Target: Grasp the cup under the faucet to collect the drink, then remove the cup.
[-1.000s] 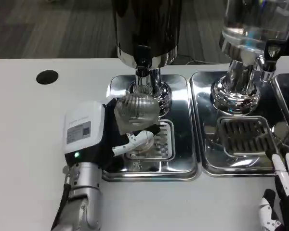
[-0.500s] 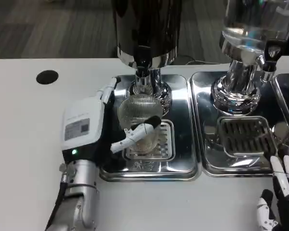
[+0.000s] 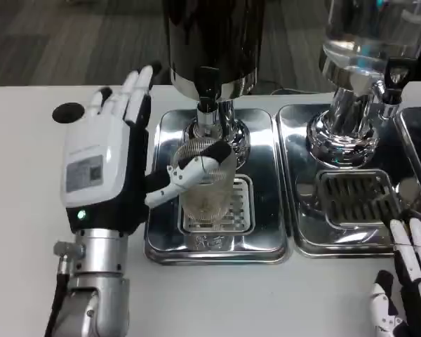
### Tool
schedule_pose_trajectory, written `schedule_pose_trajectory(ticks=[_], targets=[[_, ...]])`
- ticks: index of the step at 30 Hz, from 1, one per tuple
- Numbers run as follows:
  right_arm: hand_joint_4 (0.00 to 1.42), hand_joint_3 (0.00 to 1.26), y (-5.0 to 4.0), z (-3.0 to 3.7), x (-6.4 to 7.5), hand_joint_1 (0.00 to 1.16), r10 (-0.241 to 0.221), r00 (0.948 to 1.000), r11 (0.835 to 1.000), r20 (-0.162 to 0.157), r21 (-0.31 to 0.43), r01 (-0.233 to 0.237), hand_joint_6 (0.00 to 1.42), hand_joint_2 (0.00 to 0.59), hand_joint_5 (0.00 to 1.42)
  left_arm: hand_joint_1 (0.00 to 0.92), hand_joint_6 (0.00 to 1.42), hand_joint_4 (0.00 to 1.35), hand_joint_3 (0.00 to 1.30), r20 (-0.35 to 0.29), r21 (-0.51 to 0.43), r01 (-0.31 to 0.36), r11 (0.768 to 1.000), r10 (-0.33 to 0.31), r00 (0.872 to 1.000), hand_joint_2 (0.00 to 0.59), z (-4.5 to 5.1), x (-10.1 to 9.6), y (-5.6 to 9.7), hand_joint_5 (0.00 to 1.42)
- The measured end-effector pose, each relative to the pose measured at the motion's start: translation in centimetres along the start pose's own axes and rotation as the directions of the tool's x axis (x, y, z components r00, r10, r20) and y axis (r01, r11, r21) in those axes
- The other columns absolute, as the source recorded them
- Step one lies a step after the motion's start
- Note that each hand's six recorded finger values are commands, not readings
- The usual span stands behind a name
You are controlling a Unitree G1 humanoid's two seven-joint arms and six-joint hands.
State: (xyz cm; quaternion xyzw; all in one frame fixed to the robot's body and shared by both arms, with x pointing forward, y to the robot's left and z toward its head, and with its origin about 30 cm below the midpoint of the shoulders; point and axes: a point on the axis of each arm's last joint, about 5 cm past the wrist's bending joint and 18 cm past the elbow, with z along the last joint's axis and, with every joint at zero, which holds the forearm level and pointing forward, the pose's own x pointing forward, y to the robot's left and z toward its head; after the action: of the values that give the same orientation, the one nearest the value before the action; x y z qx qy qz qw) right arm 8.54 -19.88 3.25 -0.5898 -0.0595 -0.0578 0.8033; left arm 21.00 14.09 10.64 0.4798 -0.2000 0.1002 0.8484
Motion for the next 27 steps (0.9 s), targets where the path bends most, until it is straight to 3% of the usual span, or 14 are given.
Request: schedule_pose_trajectory(ticks=[2,8,15,18,27], targets=[[0.00,0.05,-0.37,-0.29,0.2,0.00,0.019,0.9992,0.999,0.035,-0.041,-0.018,0.00,0.559,0.00,0.000,0.12,0.05,0.15,0.051,0.026,-0.007,1.000,0.006,0.999,0.043,0.42,0.3,0.8,0.22],[0.00,0.06,-0.80,-0.38,0.3,0.00,0.031,0.9976,0.997,0.063,-0.071,-0.026,0.00,0.570,0.00,0.000,0.17,0.13,0.22,0.107,0.065,0.031,0.997,-0.037,0.994,0.056,1.37,1.3,1.8,0.26],[0.00,0.06,-0.59,-0.17,0.1,0.00,0.036,0.9981,0.998,0.049,-0.055,-0.033,0.00,0.572,0.00,0.000,0.19,0.18,0.27,0.156,0.094,0.057,0.994,-0.071,0.985,0.069,3.13,2.5,1.5,0.31],[0.00,0.06,-0.56,-0.31,-0.3,0.00,0.041,0.9987,0.998,0.029,-0.042,-0.040,0.00,0.572,0.00,0.000,0.22,0.32,0.36,0.160,0.083,0.069,0.994,-0.082,0.984,0.077,3.83,2.5,1.0,0.37],[0.00,0.06,-0.64,-0.57,-0.6,0.00,0.032,0.9994,0.999,0.011,-0.030,-0.032,0.00,0.580,0.00,0.000,0.31,0.50,0.55,0.163,0.080,0.029,0.996,-0.042,0.986,0.090,4.03,1.7,1.0,0.56]])
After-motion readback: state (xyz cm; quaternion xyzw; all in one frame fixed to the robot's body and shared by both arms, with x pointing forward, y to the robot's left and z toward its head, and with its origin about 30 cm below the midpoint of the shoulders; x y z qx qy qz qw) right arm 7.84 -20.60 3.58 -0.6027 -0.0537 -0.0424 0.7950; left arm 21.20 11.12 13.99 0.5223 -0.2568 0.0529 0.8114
